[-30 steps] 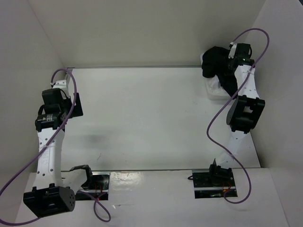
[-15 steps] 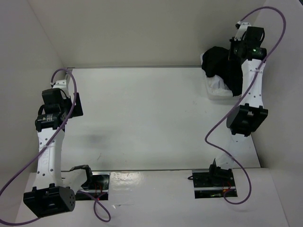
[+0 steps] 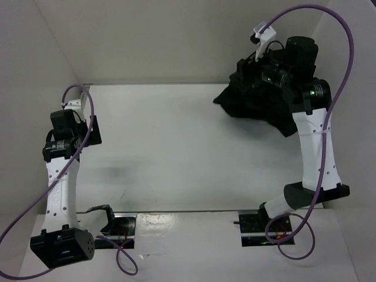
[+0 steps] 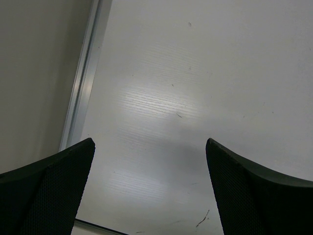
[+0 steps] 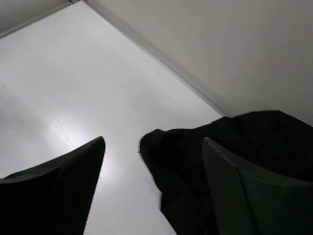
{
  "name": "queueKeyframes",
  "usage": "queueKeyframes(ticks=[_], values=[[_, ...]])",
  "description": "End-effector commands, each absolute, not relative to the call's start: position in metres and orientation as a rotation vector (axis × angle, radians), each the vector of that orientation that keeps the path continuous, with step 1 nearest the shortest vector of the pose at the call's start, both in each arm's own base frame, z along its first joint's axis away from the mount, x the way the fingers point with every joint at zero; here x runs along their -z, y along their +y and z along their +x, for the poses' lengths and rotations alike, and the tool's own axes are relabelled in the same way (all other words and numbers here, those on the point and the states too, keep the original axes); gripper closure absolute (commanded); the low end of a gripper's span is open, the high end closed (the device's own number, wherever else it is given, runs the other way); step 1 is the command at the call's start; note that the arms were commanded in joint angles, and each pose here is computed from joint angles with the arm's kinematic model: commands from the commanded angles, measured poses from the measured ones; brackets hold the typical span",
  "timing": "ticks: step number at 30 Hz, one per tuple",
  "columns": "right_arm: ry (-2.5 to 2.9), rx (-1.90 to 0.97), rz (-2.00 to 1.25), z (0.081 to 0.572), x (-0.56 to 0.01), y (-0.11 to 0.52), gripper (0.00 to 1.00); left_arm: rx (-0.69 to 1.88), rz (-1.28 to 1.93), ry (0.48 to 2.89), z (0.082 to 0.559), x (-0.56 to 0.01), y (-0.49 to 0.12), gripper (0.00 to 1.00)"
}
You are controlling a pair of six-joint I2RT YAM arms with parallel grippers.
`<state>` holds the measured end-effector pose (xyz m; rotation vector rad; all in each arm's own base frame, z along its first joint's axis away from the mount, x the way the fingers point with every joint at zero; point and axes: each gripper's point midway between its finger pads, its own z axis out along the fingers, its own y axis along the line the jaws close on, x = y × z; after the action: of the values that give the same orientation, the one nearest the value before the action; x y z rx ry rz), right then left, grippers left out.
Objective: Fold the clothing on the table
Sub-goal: Grab the skirt from the pile, then move the skirt to the center of the board
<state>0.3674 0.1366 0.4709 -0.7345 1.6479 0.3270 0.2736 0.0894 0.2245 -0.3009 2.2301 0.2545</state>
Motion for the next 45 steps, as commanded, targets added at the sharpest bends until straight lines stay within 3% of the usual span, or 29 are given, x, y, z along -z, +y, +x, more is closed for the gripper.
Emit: queueKeyframes(ticks=[1,5,12,19,31,44,45], values=[[1.754,-0.304,-0.775,0.378,-0.426,0.130,0.13,-0.250,-0.271,2.179,0.275,-0.236,0.090,0.00],[1.815,-0.156,-0.711,0.380,-0.398,0.105,0.01,-0.248,-0.255,2.161,0.273,-0.242,0.088,0.00],[2.029,0.206,-0.536,0.407,-0.304,0.044,0.01,-0.250,-0.253,2.143,0.271,-0.244,0.088,0.00],[2.142,0.314,-0.502,0.428,-0.233,0.026,0.01,-0.241,-0.247,2.134,0.270,-0.247,0.086,0.00],[2.157,0.331,-0.247,0.490,-0.211,-0.034,0.01,-0.262,-0.278,2.113,0.265,-0.252,0.093,0.00],[2.198,0.226,-0.234,0.529,-0.179,-0.028,0.01,-0.286,-0.332,2.098,0.259,-0.254,0.106,0.00],[2.194,0.221,-0.223,0.532,-0.180,-0.027,0.05,-0.277,-0.327,2.098,0.260,-0.254,0.105,0.00]])
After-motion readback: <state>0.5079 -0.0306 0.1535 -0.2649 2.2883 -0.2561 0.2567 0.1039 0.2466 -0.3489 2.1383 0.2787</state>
